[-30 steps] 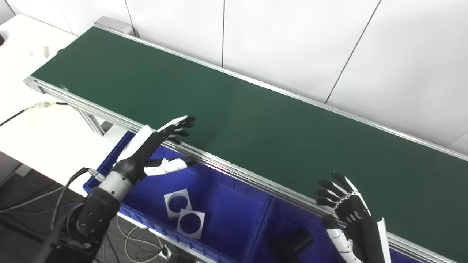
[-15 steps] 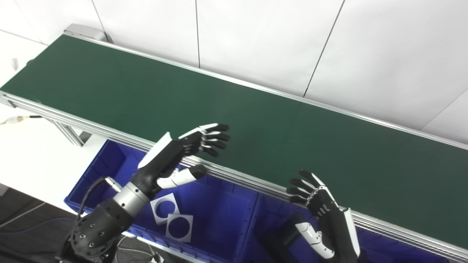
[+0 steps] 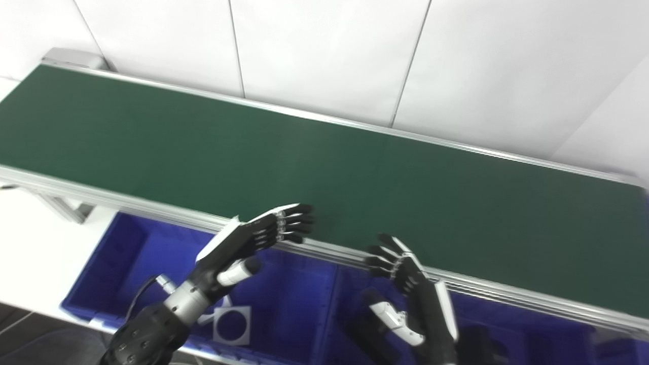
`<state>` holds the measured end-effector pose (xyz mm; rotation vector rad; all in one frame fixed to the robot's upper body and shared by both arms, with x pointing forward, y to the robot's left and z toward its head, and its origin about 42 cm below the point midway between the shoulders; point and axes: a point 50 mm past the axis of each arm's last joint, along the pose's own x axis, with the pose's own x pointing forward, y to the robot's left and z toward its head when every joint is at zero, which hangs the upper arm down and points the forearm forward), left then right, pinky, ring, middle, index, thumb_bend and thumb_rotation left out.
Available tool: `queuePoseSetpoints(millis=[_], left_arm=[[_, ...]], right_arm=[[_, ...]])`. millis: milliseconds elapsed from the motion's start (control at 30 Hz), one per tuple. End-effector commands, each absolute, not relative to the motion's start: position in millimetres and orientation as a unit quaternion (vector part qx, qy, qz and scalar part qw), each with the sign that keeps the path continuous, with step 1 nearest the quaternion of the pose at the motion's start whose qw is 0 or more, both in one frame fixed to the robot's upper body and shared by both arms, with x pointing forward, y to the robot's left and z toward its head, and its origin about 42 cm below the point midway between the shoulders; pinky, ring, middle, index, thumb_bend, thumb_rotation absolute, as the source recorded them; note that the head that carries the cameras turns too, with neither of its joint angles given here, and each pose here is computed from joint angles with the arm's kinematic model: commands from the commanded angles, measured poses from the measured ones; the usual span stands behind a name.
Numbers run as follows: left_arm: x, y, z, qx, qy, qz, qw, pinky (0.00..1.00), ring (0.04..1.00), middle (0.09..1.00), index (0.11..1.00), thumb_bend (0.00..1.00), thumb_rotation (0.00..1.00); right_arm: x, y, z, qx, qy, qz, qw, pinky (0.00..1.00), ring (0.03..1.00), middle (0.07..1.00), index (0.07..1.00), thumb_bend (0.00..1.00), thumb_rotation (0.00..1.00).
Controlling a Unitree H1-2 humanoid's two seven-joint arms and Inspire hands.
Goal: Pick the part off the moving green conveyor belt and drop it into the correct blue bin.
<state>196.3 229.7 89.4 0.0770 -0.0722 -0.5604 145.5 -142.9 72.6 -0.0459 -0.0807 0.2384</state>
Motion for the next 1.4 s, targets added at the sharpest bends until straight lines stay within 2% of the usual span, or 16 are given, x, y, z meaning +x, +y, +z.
queuePoseSetpoints(millis=[0, 233, 567, 1033, 1367], left_arm=[[202.1, 229.9, 92.9, 0.033, -0.068, -0.281, 0.957, 0.76, 0.811, 0.85, 0.879, 0.93, 0.91], [202.3, 245.2, 75.5, 0.029, -0.06, -0.286, 0.956, 0.78, 0.823, 0.862, 0.892, 0.89, 0.91], [204.2, 266.2, 63.8, 0.016, -0.043, -0.283, 0.958, 0.8, 0.837, 0.871, 0.898, 0.9, 0.87], [213.5, 296.3, 61.2, 0.006, -0.027, -0.281, 0.959, 0.79, 0.821, 0.858, 0.89, 0.92, 0.84], [214.4, 297.1, 64.1, 0.012, -0.032, -0.28, 0.959, 0.76, 0.801, 0.839, 0.868, 0.93, 0.82]], right_arm=[[146.6, -133.7, 79.7, -0.015, -0.075, 0.116, 0.99, 0.67, 0.734, 0.78, 0.856, 0.63, 0.52], [147.5, -123.0, 77.4, -0.022, -0.072, 0.113, 0.991, 0.69, 0.751, 0.793, 0.865, 0.64, 0.55], [155.2, -107.1, 79.6, -0.027, -0.069, 0.106, 0.992, 0.71, 0.763, 0.804, 0.869, 0.67, 0.59], [168.3, -88.0, 86.4, -0.035, -0.068, 0.107, 0.991, 0.7, 0.77, 0.813, 0.872, 0.69, 0.63], [164.1, -91.0, 92.5, -0.028, -0.073, 0.102, 0.992, 0.7, 0.766, 0.809, 0.872, 0.68, 0.62]])
